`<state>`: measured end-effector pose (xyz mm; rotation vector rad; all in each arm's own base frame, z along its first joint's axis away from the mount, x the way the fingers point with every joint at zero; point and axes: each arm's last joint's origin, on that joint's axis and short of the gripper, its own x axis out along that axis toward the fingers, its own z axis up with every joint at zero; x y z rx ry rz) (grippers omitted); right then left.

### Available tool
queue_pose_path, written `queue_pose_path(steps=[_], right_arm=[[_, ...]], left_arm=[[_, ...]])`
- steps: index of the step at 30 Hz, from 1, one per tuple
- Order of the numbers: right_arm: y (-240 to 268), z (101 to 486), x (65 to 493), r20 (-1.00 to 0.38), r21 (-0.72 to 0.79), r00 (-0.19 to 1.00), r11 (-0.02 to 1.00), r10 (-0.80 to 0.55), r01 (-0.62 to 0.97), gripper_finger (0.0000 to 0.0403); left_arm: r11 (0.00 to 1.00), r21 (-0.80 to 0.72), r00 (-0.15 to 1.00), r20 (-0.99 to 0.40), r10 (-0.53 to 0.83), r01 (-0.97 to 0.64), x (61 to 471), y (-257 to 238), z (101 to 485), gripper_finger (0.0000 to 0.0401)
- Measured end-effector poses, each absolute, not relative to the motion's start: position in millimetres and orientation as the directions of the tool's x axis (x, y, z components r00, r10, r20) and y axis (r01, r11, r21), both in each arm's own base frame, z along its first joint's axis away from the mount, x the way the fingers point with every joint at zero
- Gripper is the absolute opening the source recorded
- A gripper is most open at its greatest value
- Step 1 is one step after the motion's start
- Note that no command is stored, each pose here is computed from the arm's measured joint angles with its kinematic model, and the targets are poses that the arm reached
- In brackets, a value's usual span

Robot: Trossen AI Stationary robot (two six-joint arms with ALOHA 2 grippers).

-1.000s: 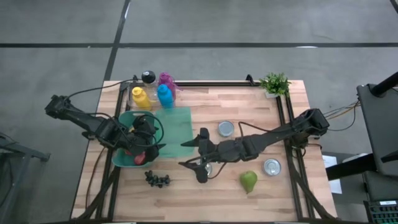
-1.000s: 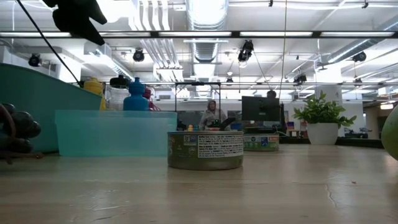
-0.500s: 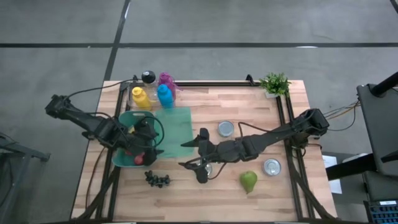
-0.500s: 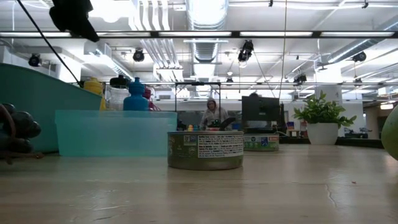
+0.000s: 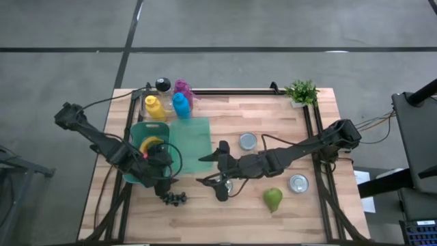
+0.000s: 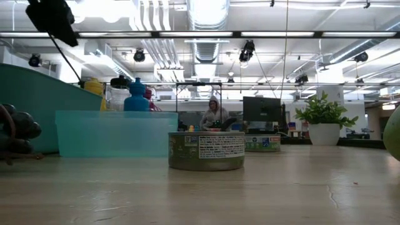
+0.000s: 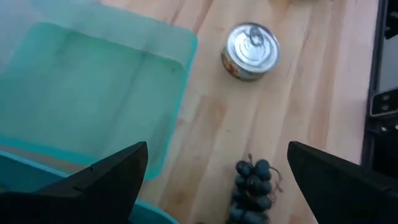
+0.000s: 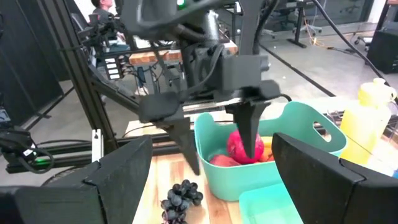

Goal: Pick & Place Food Item
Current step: Put the grapes into the green bin

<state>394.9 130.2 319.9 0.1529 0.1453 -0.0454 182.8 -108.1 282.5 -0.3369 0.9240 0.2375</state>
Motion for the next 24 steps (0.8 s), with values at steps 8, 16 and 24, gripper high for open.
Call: queue_pose_path(steps=[8,16,24], right_arm=[[130,320,395,-0.148,0.149,0.989,0.988,-0.027,0.049,0.0329],[130,320,395,-0.148,0.149,0.989,0.988,-0.027,0.049,0.0329],[130,320,395,-0.148,0.149,0.989,0.988,-0.027,0.049,0.0329]], left_arm=[[0.866,-0.259,0.496,-0.868,-0.015,-0.427,193,-119,270,0.0393],[0.863,-0.232,0.410,-0.912,-0.032,-0.450,203,-132,272,0.0393],[0.974,-0.054,0.279,-0.960,0.010,-0.218,222,-167,263,0.0393]])
